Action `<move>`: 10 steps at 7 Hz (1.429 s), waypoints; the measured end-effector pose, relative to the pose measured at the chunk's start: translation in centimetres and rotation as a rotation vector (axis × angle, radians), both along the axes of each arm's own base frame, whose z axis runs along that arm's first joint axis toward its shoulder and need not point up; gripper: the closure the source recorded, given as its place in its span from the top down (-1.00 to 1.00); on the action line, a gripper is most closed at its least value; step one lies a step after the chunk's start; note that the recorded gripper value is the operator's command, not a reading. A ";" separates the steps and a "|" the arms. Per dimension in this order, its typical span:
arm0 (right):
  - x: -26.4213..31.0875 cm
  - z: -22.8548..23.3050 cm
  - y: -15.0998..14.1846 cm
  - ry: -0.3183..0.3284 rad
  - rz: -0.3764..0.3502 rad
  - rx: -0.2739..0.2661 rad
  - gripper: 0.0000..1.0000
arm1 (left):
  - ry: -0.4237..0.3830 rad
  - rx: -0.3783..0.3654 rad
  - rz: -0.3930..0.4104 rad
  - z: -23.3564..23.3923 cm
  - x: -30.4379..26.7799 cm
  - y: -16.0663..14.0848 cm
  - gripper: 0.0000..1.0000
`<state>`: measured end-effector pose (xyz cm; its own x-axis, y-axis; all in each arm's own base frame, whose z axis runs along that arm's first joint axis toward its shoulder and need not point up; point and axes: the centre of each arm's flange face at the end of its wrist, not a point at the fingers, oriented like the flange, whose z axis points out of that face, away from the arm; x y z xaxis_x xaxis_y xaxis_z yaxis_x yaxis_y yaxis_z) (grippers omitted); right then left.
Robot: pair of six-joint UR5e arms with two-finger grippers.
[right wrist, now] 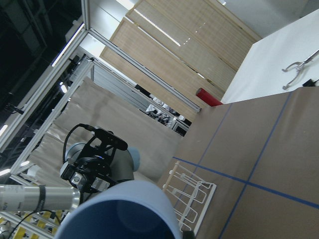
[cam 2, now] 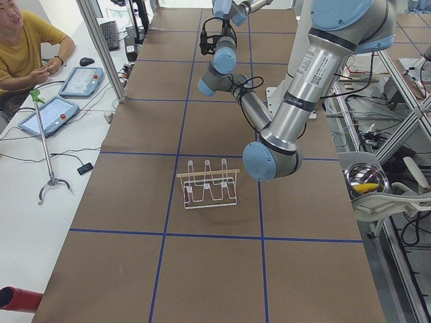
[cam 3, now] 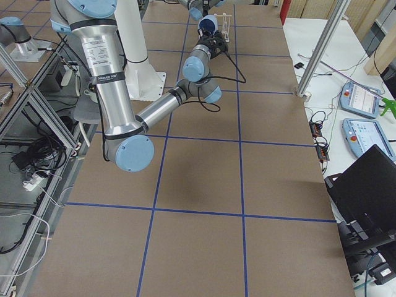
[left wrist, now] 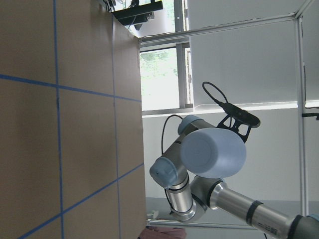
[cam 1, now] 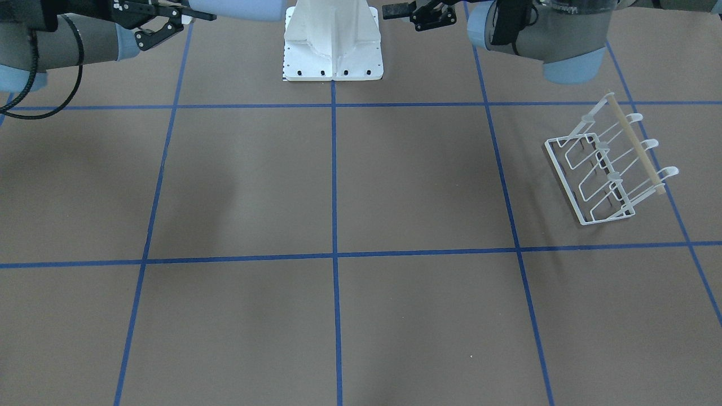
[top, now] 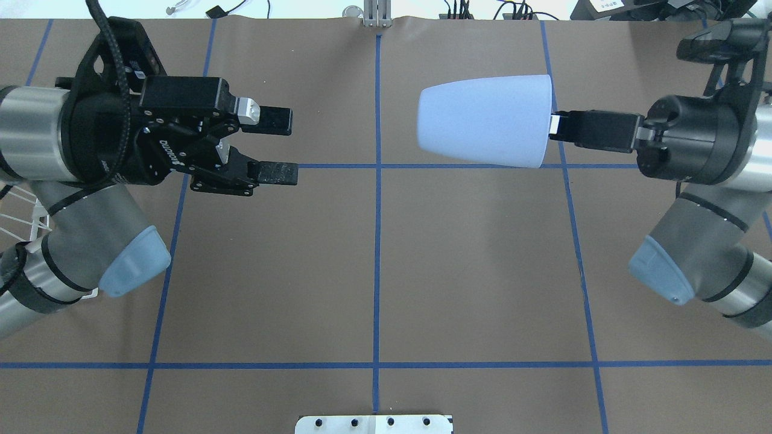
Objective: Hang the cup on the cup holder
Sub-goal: 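Close the left gripper on the cup's open rim held by the right gripper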
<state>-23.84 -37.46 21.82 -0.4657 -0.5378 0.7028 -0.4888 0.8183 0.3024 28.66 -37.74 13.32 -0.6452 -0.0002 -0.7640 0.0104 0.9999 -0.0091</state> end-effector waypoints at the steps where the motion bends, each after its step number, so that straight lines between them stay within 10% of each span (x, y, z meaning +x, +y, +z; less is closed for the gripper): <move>1: -1.5 -0.3 1.1 -0.048 -0.010 -0.002 -1.00 | 0.041 -0.019 0.011 -0.5 0.8 0.8 0.95; 10: -8.4 -2.3 6.3 -0.127 -0.014 0.046 -1.00 | 0.106 -0.082 0.029 -1.0 3.3 2.8 0.95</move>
<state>-32.28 -31.15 19.50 -0.5569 -0.5612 0.6123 -0.5141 0.8119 0.2765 31.95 -34.93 12.30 -0.7214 -0.0795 -0.6880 -0.0235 0.9956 -0.0904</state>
